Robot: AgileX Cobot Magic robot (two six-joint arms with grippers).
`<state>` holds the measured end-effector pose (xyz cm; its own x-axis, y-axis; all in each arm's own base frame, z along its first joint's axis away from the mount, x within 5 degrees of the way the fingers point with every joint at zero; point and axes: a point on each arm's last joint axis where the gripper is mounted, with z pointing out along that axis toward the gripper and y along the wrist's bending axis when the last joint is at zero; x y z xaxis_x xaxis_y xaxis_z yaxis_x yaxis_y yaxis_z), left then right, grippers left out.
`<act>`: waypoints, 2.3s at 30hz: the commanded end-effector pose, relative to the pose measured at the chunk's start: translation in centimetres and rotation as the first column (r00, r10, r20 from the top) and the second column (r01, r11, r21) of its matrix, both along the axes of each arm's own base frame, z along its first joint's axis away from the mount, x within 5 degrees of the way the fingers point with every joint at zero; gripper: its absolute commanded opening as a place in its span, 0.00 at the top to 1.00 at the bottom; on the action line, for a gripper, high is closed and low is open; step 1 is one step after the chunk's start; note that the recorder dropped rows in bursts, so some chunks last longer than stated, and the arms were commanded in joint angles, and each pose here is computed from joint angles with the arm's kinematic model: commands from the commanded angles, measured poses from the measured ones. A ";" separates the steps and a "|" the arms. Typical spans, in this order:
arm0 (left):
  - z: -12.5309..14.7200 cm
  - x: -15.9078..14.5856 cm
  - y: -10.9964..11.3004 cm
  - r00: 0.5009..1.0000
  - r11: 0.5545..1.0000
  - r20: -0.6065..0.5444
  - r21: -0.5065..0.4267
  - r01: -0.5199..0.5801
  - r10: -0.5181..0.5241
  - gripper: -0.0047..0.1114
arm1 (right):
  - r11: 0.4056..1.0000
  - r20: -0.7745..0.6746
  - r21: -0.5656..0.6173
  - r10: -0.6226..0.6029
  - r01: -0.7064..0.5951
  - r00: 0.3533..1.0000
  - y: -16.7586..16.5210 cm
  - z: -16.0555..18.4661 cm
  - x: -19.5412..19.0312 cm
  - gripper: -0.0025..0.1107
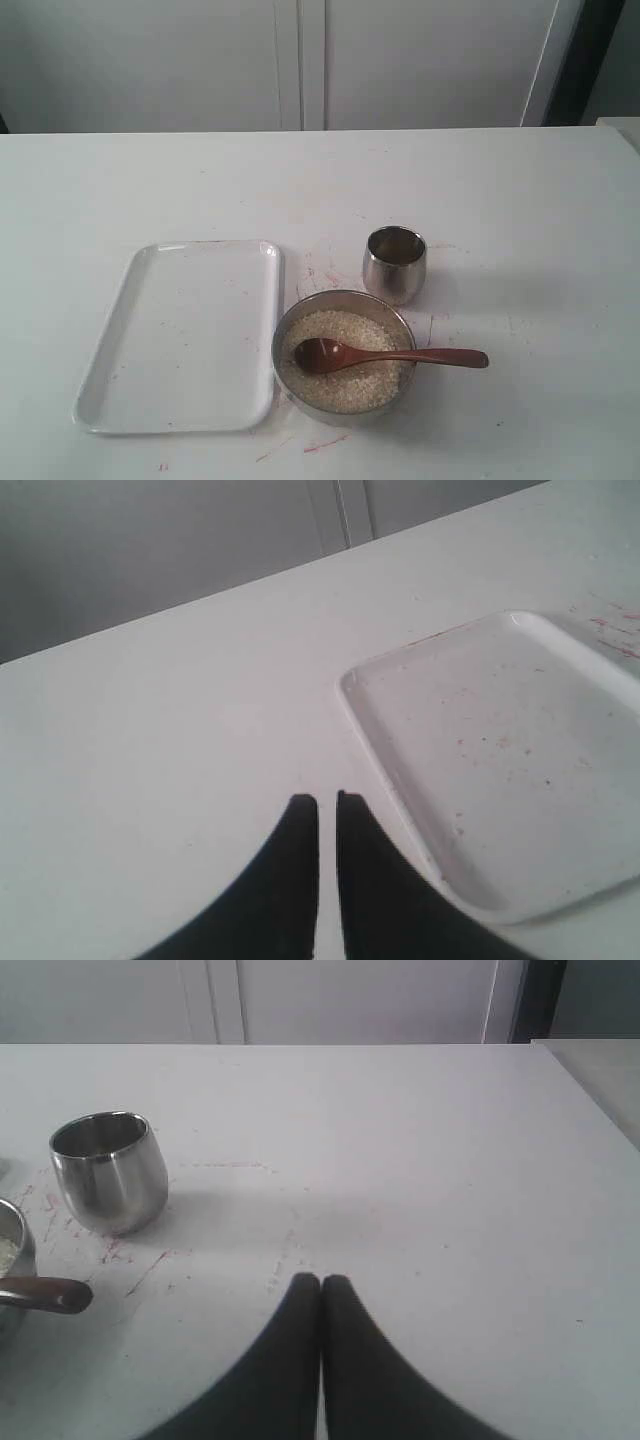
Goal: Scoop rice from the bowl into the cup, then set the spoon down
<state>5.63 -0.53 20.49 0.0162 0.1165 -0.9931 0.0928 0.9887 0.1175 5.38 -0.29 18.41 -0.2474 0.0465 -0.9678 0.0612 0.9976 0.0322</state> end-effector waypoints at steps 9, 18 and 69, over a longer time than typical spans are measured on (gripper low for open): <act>0.2 0.0 0.0 1.000 1.000 0.007 -0.005 -0.001 0.002 0.84 | 1.000 0.003 -0.005 -0.005 0.005 1.000 0.0 -0.1 0.0 0.98; 0.2 0.0 0.0 1.000 1.000 0.007 -0.005 -0.001 0.002 0.84 | 1.000 0.003 -0.005 -0.005 0.005 1.000 0.0 -0.1 0.0 0.98; 0.2 0.0 0.0 1.000 1.000 0.007 -0.005 -0.001 0.002 0.84 | 0.939 0.907 0.192 -0.059 -0.285 0.417 0.8 24.0 -11.6 0.98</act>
